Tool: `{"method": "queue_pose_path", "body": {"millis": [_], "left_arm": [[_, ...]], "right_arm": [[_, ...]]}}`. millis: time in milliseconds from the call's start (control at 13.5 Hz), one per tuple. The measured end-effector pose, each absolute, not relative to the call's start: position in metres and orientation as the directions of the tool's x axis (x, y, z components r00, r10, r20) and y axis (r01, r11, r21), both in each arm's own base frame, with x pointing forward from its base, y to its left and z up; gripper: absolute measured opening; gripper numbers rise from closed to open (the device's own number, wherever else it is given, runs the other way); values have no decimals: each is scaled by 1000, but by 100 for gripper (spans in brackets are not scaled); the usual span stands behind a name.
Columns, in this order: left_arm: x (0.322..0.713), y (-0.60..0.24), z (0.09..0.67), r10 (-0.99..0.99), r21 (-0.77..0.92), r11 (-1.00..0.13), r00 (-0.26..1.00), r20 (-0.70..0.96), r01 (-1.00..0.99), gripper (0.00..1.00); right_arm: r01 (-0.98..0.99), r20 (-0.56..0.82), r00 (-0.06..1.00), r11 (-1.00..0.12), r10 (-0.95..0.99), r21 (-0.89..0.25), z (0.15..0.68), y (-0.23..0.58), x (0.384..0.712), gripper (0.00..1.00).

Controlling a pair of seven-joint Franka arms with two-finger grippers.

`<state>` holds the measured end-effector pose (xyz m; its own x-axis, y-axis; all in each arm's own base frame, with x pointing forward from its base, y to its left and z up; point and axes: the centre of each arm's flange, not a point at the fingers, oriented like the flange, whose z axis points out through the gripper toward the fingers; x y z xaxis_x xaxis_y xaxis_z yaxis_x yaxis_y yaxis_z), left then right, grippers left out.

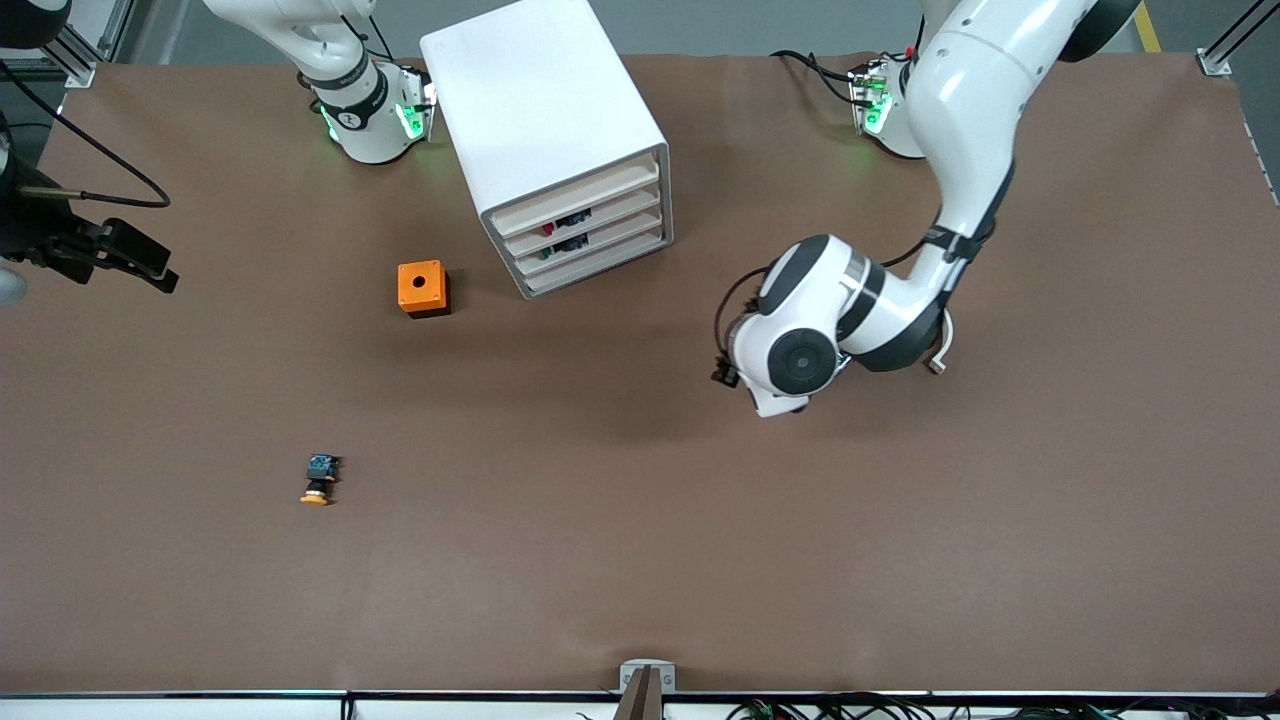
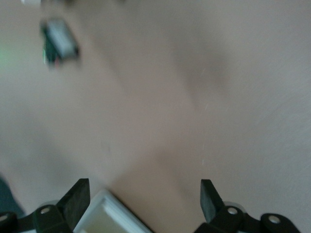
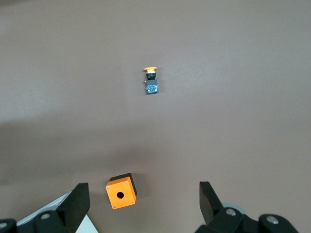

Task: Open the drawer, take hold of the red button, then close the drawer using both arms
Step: 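Grip the drawer front with the left gripper and pull it open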

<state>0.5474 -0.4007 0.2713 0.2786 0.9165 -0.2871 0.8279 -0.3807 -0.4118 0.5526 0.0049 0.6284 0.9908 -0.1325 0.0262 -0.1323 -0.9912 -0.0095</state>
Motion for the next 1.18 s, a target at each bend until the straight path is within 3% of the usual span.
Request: {"method": "queue_pose_path", "body": {"millis": [369, 591, 739, 812, 1182], "left_arm": [[524, -440, 264, 921, -622, -146, -124, -369, 770, 97], [513, -453, 245, 892, -757, -22, -329, -310, 653, 95], [498, -461, 231, 902, -822, 22, -365, -229, 569, 92], [488, -466, 228, 911, -846, 24, -360, -201, 533, 84], [465, -481, 227, 896, -933, -3, -413, -162, 361, 71]], "right_arm": [[-132, 23, 991, -991, -132, -9, 627, 5, 552, 100], [-132, 20, 991, -991, -132, -9, 627, 5, 552, 100], [-132, 20, 991, -991, -132, -9, 627, 5, 552, 100], [-132, 19, 991, -991, -132, -8, 627, 5, 552, 100], [-131, 4, 991, -991, -131, -6, 625, 6, 550, 100]]}}
